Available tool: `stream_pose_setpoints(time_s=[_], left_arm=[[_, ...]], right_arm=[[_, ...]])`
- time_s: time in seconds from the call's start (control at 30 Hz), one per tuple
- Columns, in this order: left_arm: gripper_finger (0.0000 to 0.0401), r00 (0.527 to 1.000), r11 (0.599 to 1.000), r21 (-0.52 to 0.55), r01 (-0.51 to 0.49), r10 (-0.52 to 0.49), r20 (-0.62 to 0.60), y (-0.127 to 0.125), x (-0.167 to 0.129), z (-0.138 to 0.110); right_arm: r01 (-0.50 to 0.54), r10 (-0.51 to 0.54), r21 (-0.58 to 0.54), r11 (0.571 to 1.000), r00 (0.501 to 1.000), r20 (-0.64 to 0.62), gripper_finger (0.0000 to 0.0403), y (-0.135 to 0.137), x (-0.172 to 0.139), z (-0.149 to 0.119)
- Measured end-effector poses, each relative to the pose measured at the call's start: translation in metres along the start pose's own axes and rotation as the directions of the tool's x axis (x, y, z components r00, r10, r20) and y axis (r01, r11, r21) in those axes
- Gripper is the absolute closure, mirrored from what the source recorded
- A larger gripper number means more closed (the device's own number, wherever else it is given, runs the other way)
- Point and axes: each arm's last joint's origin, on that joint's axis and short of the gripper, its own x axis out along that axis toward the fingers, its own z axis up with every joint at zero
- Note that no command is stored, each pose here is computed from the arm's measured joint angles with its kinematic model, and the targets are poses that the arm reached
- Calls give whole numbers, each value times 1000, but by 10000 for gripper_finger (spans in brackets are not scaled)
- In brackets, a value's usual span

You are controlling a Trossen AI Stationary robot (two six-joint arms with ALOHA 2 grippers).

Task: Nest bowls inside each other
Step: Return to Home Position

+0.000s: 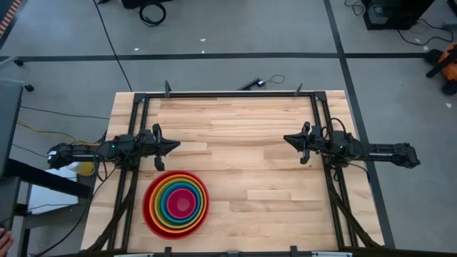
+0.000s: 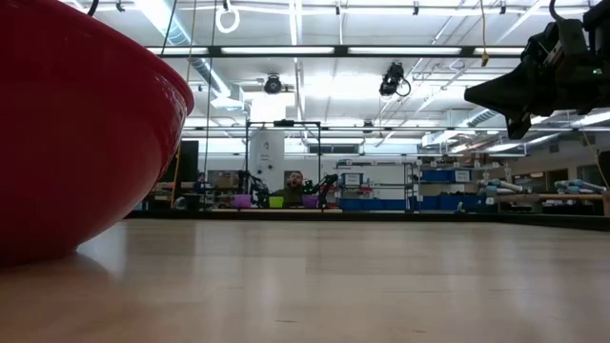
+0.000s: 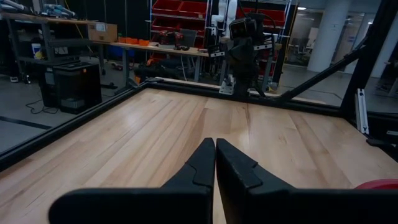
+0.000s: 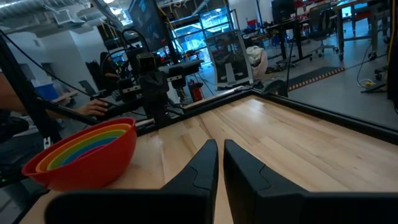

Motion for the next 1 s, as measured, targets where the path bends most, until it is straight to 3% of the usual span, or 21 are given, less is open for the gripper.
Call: stream_pose_setpoints(time_s=[1.0], left_arm=[[383,1000,1000,0,0,0,0,0,0,0]], right_arm=[[0,0,0,1000,1000,0,369,0,0,0]])
